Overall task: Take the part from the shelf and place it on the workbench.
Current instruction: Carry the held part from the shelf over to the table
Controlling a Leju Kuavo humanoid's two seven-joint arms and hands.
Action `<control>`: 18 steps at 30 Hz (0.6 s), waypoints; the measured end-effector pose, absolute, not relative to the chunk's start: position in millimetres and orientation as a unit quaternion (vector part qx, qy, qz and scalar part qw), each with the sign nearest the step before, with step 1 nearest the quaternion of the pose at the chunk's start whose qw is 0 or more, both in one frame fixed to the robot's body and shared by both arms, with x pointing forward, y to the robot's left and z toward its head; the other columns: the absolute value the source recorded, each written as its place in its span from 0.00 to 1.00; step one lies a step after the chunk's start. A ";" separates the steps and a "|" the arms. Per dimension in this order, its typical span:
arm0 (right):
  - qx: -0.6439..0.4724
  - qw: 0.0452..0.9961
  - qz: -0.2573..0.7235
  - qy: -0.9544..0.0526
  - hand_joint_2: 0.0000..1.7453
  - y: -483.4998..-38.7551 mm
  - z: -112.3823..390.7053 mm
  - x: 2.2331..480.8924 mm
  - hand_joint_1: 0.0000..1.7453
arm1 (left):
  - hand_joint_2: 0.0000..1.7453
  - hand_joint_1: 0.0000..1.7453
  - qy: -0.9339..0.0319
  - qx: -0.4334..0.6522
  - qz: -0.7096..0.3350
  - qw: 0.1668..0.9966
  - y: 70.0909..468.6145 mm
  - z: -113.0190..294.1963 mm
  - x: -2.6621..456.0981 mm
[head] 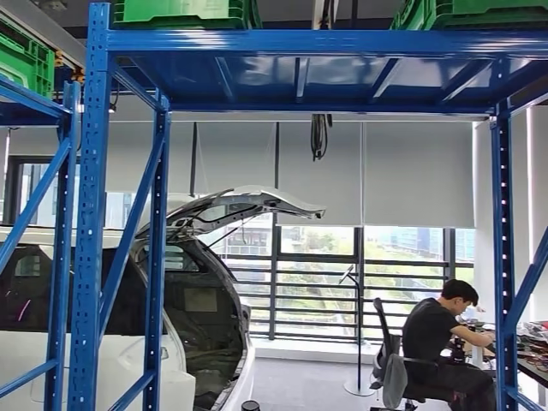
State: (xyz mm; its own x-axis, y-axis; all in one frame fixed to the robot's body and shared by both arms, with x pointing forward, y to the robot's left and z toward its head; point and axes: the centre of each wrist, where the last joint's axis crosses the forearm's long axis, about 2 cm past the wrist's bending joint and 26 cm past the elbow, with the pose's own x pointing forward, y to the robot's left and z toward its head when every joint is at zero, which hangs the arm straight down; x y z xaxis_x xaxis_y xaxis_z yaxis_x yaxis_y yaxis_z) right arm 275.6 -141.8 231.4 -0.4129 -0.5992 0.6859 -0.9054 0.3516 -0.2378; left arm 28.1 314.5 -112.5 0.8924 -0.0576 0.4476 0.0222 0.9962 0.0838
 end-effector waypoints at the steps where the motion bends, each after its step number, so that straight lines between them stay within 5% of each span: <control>1: 0.480 0.250 0.306 -0.783 1.00 -141.8 231.8 275.8 1.00 | 1.00 0.00 -0.230 0.038 -0.021 0.972 314.5 -112.6 27.0; 18: 0.475 0.242 0.317 -0.784 1.00 -144.0 234.6 279.1 1.00 | 1.00 0.00 -0.223 0.037 -0.026 0.974 314.1 -112.9 24.8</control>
State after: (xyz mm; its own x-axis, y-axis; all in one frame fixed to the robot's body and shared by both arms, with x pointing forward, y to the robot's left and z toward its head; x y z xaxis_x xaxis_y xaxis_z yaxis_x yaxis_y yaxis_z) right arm 279.1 -144.0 234.6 -0.4310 -0.5916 0.6813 -0.8988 0.3478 -0.2666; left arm 24.8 314.1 -112.9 0.8989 -0.0665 0.4330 0.0338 0.9960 0.0828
